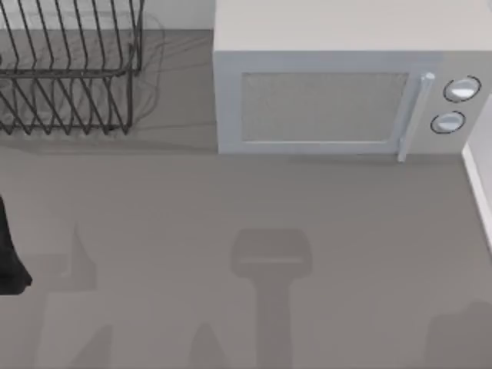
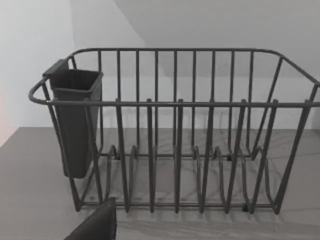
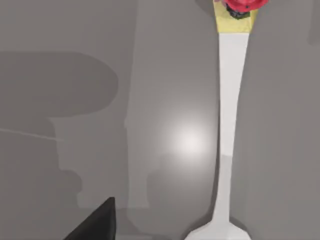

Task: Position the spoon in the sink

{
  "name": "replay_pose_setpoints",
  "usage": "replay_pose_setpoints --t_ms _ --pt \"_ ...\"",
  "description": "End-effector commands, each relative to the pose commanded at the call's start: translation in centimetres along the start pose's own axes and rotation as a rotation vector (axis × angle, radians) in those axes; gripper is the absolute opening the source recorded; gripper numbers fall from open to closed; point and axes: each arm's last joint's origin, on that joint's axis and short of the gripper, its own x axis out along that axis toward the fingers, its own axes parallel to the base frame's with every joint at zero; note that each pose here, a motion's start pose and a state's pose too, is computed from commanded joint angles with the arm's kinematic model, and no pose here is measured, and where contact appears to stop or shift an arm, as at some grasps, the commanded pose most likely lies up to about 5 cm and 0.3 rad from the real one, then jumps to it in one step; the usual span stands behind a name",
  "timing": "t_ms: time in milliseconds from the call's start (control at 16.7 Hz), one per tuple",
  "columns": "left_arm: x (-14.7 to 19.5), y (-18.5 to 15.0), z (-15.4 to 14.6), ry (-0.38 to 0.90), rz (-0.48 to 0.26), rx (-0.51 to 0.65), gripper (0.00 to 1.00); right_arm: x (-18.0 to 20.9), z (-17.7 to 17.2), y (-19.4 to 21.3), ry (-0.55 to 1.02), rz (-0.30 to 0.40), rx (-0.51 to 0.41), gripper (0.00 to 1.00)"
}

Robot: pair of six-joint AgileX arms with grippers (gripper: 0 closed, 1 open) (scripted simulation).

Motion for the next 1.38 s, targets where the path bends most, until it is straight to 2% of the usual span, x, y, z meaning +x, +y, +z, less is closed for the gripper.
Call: replay_pose_setpoints --t_ms 360,900,1260,1380 --pt "0.0 0.0 0.0 0.000 0.000 0.000 1.00 0.4 0.0 0.1 0.001 0.000 -0.002 1.00" --pt "0.0 0.0 0.0 0.000 0.000 0.000 1.00 9.0 0.3 -0.1 -0.007 -0.002 0.000 1.00" --pt "0.0 0.0 0.0 0.000 0.000 0.000 1.00 10.0 0.0 0.0 0.000 0.000 0.000 1.00" --pt "0.0 0.0 0.0 0.000 0.000 0.000 1.00 10.0 0.0 0.0 0.000 0.000 0.000 0.85"
